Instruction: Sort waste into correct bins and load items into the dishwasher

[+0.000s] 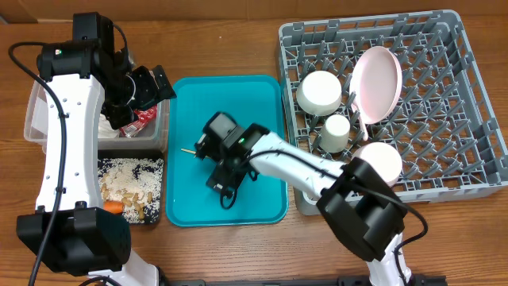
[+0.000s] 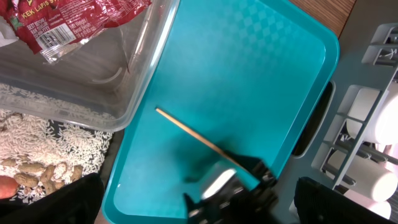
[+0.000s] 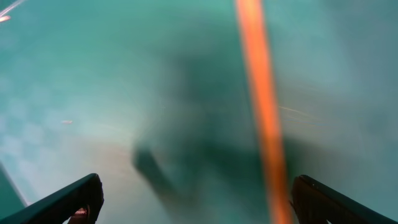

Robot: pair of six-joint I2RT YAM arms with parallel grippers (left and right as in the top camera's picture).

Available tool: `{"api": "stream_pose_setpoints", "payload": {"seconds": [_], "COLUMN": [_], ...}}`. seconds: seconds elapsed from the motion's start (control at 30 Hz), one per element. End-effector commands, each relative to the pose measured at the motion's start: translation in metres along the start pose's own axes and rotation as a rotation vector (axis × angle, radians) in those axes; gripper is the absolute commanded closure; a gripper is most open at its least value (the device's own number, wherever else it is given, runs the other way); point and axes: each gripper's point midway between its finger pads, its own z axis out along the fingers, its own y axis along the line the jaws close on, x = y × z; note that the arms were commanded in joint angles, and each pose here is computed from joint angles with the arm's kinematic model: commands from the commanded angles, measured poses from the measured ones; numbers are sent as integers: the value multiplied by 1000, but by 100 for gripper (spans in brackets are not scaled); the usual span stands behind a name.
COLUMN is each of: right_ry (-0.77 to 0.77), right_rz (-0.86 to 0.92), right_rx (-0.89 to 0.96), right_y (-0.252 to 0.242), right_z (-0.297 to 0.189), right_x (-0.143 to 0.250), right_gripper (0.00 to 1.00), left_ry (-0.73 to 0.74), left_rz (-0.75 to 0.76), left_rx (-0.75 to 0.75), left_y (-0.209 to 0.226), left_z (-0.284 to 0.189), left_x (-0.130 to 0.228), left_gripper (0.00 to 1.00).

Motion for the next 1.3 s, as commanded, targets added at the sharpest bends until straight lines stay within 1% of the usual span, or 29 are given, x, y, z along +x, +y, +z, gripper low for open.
{"api": "stream_pose_setpoints", "payload": {"seconds": [0.0,0.07,0.1,0.27,0.63,0.67,0.7,0.73,0.77,0.8,0.83,0.87,1.03,1.13,1.2,1.27], "right_ry": [40,44,47,39,43,43,43,43,44,44,44,44,45,45,45,44], "right_rz": [-56,-47,-49,12,24,24,24,24,24,24,24,24,24,24,25,28], "right_rx": [104,209,223,222,222,222,222,222,222,222,222,222,222,222,222,222], "right_y": [1,-9,-11,-16,-18,-18,-18,-18,-18,-18,-18,-18,-18,-18,-18,-18], "right_z": [13,20,23,36,39,39,39,39,39,39,39,39,39,39,39,39], "right_x": [5,3,3,3,5,5,5,5,5,5,5,5,5,5,5,5], "right_gripper": [0,0,0,0,0,5,14,25,44,50,53,55,56,62,70,72], "left_ry": [-10,-10,-10,-10,-10,-10,-10,-10,-10,-10,-10,-10,-10,-10,-10,-10], "left_rz": [6,6,6,6,6,6,6,6,6,6,6,6,6,6,6,6], "left_rx": [17,17,17,17,17,17,17,17,17,17,17,17,17,17,17,17], "left_y": [-6,-6,-6,-6,-6,-6,-6,-6,-6,-6,-6,-6,-6,-6,-6,-6], "left_z": [-3,-3,-3,-3,-3,-3,-3,-3,-3,-3,-3,-3,-3,-3,-3,-3], "left_x": [-2,-2,-2,-2,-2,-2,-2,-3,-3,-2,-2,-2,-2,-2,-2,-2], "left_gripper": [0,0,0,0,0,0,0,0,0,0,0,0,0,0,0,0]}}
